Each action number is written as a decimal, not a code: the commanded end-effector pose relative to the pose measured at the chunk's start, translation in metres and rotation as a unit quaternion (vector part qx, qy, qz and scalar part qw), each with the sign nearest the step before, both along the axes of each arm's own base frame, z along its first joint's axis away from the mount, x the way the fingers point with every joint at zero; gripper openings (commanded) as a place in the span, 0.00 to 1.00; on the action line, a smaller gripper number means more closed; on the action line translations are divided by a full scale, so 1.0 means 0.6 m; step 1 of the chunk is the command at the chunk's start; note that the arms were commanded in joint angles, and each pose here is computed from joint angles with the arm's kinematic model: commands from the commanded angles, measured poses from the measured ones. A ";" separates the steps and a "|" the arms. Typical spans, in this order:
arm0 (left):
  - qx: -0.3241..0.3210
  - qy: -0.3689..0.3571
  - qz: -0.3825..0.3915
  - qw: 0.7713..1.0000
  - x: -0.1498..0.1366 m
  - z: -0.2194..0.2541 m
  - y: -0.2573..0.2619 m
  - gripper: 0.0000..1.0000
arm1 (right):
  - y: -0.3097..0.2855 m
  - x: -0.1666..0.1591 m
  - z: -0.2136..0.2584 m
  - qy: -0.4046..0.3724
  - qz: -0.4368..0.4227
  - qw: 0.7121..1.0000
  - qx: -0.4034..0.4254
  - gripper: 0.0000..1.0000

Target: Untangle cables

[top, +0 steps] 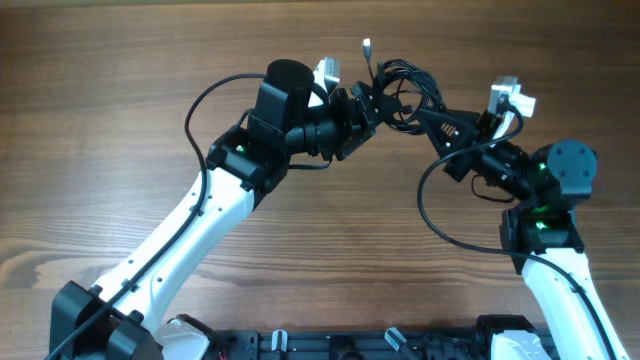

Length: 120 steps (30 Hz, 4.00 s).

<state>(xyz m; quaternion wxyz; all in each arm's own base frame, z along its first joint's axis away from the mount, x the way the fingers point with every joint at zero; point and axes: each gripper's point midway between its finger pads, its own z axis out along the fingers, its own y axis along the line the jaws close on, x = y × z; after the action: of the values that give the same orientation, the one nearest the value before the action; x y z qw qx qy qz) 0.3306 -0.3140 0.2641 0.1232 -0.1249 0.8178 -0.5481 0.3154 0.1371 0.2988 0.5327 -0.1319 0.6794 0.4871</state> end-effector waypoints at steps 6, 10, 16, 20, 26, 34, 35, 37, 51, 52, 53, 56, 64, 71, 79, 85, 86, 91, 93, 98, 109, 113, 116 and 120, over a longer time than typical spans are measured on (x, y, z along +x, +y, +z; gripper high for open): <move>-0.016 -0.005 0.029 0.999 0.036 0.021 0.046 0.79 | 0.001 0.001 -0.003 -0.017 0.003 1.000 -0.025 0.05; -0.005 0.015 0.029 0.999 0.029 0.006 0.048 0.79 | 0.001 0.001 -0.001 -0.019 0.002 1.000 -0.024 0.04; 0.006 0.019 0.010 1.000 0.005 -0.003 0.023 0.52 | 0.000 0.000 0.028 -0.038 0.000 0.999 -0.002 0.04; 0.013 0.012 0.001 1.000 -0.013 -0.004 -0.002 0.51 | 0.000 -0.001 0.033 -0.033 0.002 0.999 0.007 0.04; 0.006 0.001 -0.003 1.000 -0.014 0.004 -0.009 0.04 | 0.001 -0.002 0.027 -0.025 0.005 1.000 0.006 0.04; 0.030 -0.039 0.055 0.997 0.024 0.005 0.009 0.04 | 0.001 0.000 0.012 -0.001 0.005 1.000 0.006 0.04; 0.045 -0.078 0.052 0.995 0.032 0.009 0.011 0.04 | 0.001 0.000 0.008 0.001 0.005 1.000 0.002 0.05; 0.082 -0.172 0.031 0.981 0.043 0.020 0.013 0.04 | 0.001 0.001 -0.006 0.006 0.004 1.000 -0.011 0.44; 0.381 -0.584 -0.219 0.683 0.050 -0.025 0.044 0.04 | 0.000 0.003 -0.026 0.001 0.000 0.999 -0.040 0.86; 0.385 -0.591 -0.224 0.672 0.050 -0.025 0.044 0.04 | 0.000 0.003 -0.027 0.003 0.000 0.999 -0.041 0.85; 0.388 -0.597 -0.225 0.665 0.051 -0.023 0.044 0.04 | 0.000 0.003 -0.031 -0.001 0.000 0.999 -0.048 0.85; 0.388 -0.602 -0.221 0.662 0.053 -0.019 0.043 0.04 | 0.000 0.002 -0.042 -0.002 0.001 0.998 -0.062 0.80; 0.387 -0.607 -0.216 0.659 0.056 -0.013 0.041 0.04 | -0.001 -0.002 -0.077 -0.007 0.006 0.994 -0.110 0.62; 0.371 -0.638 -0.244 0.630 0.041 -0.009 0.029 0.04 | -0.049 0.043 -0.102 0.087 -0.115 0.986 -0.082 0.62; 0.302 -0.721 -0.304 0.545 -0.003 0.007 -0.005 0.04 | -0.015 0.016 -0.076 0.029 -0.036 0.995 -0.087 0.58; 0.301 -0.737 -0.287 0.533 0.003 0.026 -0.009 0.04 | 0.018 -0.030 -0.063 -0.049 0.064 0.991 -0.111 0.58; 0.301 -0.739 -0.285 0.531 0.004 0.028 -0.010 0.04 | 0.022 -0.035 -0.062 -0.056 0.076 0.989 -0.111 0.58; 0.300 -0.743 -0.281 0.529 0.006 0.032 -0.011 0.04 | 0.027 -0.045 -0.059 -0.067 0.095 0.987 -0.111 0.58; 0.300 -0.743 -0.281 0.529 0.006 0.032 -0.011 0.04 | 0.033 -0.056 -0.046 -0.088 0.116 0.984 -0.106 0.58; 0.217 -0.764 -0.308 0.525 -0.040 0.044 -0.031 0.04 | 0.028 -0.045 -0.024 -0.059 0.095 0.991 -0.070 0.59; 0.135 -0.803 -0.308 0.492 -0.078 0.082 -0.045 0.04 | 0.017 -0.024 -0.040 -0.030 0.056 0.995 -0.073 0.33; 0.116 -0.813 -0.304 0.484 -0.080 0.094 -0.037 0.04 | -0.021 0.020 -0.085 0.047 -0.049 0.994 -0.086 0.30; 0.120 -0.807 -0.302 0.492 -0.073 0.092 -0.030 0.04 | -0.052 0.044 -0.108 0.112 -0.123 0.984 -0.068 0.26; 0.125 -0.803 -0.304 0.498 -0.069 0.088 -0.026 0.04 | -0.053 0.045 -0.108 0.114 -0.126 0.983 -0.067 0.28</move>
<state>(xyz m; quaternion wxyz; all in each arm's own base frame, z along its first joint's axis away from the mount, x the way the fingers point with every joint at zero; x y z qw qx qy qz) 0.3050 -0.3307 0.3020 0.5665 0.6352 0.4460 -0.2770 0.3257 0.1249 0.2373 0.4805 -0.0797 0.7656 0.4203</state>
